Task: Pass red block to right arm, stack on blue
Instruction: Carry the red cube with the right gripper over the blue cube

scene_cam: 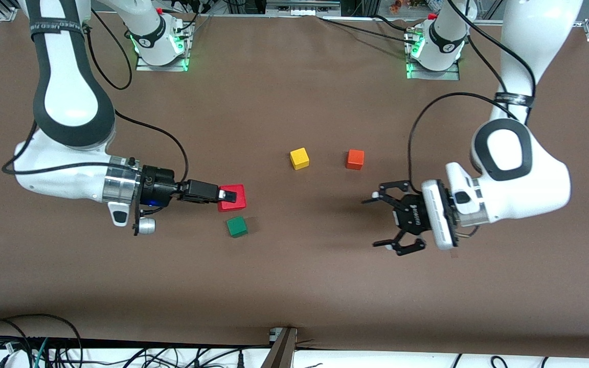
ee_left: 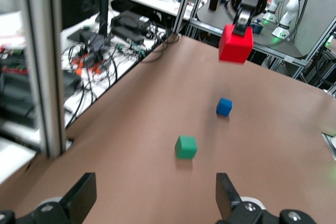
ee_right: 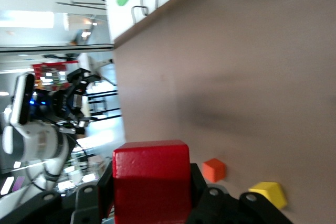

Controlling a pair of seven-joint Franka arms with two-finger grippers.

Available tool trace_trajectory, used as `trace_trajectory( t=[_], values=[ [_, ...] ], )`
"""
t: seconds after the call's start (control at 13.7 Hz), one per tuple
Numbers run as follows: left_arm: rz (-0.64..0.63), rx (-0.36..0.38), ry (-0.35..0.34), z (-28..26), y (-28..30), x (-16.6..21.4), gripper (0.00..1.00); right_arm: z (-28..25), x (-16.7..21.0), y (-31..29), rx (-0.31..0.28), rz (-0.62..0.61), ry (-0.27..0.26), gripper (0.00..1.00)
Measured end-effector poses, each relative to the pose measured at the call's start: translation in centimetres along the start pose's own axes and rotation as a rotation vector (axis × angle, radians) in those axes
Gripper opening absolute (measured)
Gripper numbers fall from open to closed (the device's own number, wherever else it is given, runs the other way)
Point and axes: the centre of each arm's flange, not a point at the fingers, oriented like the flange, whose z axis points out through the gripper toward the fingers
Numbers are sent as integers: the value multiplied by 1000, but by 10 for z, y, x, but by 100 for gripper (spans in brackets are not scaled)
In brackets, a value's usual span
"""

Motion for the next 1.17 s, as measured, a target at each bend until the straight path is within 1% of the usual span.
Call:
trace_trajectory(
  t=[0.07,0.22,0.36,0.51,0.58,0.8,0.95,1.02,1.17],
  values=[
    [1,6,-45,-13,-7,-12,100,-12,-1,2,-73,-24,-1,57],
    [16,32,-167,-40,-20,-33,100,-40,-2,11,-218,-64,-10,57],
    [-13,64,-328,-67,-25,-48,100,-62,-5,21,-366,-100,-23,57],
    [-80,132,-480,-93,-23,-50,100,-80,-9,31,-487,-115,-47,57],
    [-125,172,-537,-104,-22,-50,100,-90,-11,36,-532,-116,-51,57],
    [-302,284,-667,-134,-22,-60,100,-116,-25,52,-660,-119,-55,57],
    [-418,359,-727,-148,-20,-63,100,-128,-37,59,-728,-126,-63,57],
    [-470,409,-753,-155,-17,-60,100,-133,-43,64,-758,-129,-62,57],
    [-573,497,-781,-170,-7,-50,100,-139,-54,82,-806,-137,-41,57]
  ],
)
